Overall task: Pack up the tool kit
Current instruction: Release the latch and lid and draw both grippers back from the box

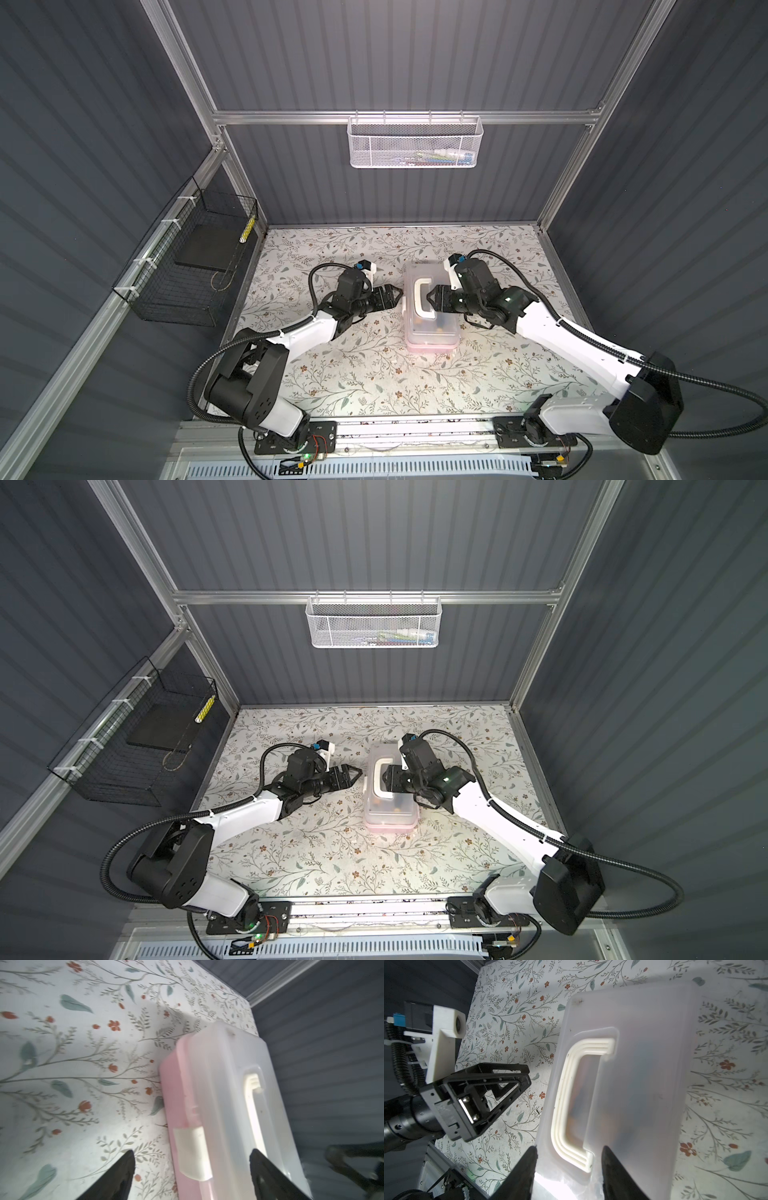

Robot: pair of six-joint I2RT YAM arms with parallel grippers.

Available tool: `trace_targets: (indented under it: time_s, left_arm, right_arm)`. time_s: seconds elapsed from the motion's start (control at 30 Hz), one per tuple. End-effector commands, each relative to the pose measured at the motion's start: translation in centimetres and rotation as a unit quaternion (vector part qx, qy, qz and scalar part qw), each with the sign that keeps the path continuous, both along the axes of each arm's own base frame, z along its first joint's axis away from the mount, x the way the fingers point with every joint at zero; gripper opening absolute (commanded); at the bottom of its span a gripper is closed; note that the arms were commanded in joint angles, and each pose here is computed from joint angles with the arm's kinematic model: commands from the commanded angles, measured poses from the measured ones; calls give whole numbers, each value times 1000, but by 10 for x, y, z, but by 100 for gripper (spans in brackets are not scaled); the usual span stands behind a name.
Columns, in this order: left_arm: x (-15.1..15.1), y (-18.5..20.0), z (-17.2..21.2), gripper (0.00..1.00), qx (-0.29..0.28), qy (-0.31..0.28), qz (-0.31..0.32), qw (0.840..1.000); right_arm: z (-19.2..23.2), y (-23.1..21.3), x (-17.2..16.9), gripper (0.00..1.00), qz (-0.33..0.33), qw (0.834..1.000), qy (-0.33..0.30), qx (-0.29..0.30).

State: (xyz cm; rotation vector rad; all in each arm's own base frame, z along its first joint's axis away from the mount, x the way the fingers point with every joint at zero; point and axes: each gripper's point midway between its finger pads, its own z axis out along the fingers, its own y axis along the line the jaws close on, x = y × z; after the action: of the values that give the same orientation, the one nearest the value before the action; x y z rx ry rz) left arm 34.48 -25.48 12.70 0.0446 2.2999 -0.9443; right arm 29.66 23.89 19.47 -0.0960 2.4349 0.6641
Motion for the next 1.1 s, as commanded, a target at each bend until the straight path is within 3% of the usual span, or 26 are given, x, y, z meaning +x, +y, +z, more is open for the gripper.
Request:
trace_targets:
  time_s: [0.0,0.43,0.87,1.07]
  left_arm:
    - [0,31,-22,86,95,13,47,994]
    - [-1,9,-63,83,77,45,17,996]
    - [9,-21,-57,81,68,38,-11,997]
    - [7,-20,-56,81,79,37,-10,996]
  right_arm:
    - [11,-23,1,52,-24,999,-9,-21]
    - [-37,-107,1,52,-157,984,33,-70]
    - [-66,-79,7,50,-121,990,72,-20]
    - [-60,-74,12,51,-111,992,57,-5]
